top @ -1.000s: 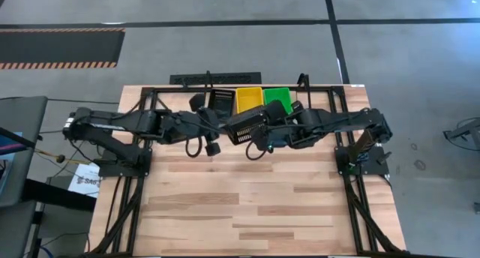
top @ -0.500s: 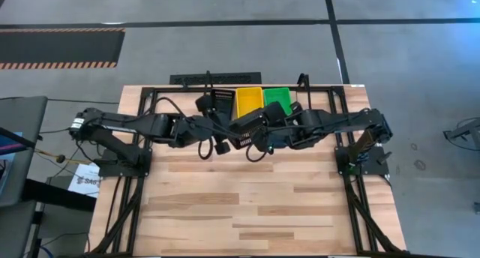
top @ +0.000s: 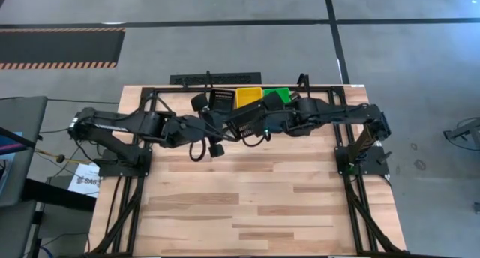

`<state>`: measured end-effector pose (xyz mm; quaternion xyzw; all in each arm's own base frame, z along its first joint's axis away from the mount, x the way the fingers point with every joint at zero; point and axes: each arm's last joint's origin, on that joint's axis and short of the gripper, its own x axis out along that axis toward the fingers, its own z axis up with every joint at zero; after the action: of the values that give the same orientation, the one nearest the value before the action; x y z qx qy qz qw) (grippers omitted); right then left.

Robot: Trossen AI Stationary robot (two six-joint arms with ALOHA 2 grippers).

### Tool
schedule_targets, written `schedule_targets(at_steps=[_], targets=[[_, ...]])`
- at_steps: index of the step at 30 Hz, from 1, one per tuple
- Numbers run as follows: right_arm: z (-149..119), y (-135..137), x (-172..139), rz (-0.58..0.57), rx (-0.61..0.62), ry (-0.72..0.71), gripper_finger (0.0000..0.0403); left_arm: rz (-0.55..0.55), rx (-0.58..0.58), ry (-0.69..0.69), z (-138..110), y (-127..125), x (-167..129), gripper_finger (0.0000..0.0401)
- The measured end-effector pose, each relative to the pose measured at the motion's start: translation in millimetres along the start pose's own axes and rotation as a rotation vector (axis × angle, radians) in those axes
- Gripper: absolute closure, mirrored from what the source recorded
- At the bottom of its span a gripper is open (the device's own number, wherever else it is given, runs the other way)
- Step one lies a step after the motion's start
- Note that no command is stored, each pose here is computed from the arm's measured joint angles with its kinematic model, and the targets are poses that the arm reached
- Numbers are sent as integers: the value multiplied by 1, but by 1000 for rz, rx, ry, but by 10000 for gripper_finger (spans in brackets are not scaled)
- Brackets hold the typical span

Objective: Stack baskets on shelf by color
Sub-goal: Stack the black bin on top of the black bins on the shelf

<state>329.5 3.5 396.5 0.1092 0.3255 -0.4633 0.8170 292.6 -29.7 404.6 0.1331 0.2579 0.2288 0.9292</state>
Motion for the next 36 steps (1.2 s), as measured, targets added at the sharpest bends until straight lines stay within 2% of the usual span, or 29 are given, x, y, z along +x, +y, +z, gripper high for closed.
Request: schedule_targets(at_steps=[4,8,21,24,28,32,36], targets=[[5,6,0,47,2,-44,400,46,1,45,-4,3,10,234],[10,11,-2,87,5,-83,400,29,3,70,-6,3,20,234],[5,18,-10,123,-4,-93,400,86,16,131,-12,17,37,236],[6,18,-10,124,4,-92,398,92,16,133,-13,18,37,267],[5,19,-10,142,8,-81,399,111,42,135,-13,20,38,375],[5,21,-11,164,15,-81,398,143,78,137,-12,20,37,396],[8,29,-26,234,-17,-154,373,157,97,154,-14,23,34,401]])
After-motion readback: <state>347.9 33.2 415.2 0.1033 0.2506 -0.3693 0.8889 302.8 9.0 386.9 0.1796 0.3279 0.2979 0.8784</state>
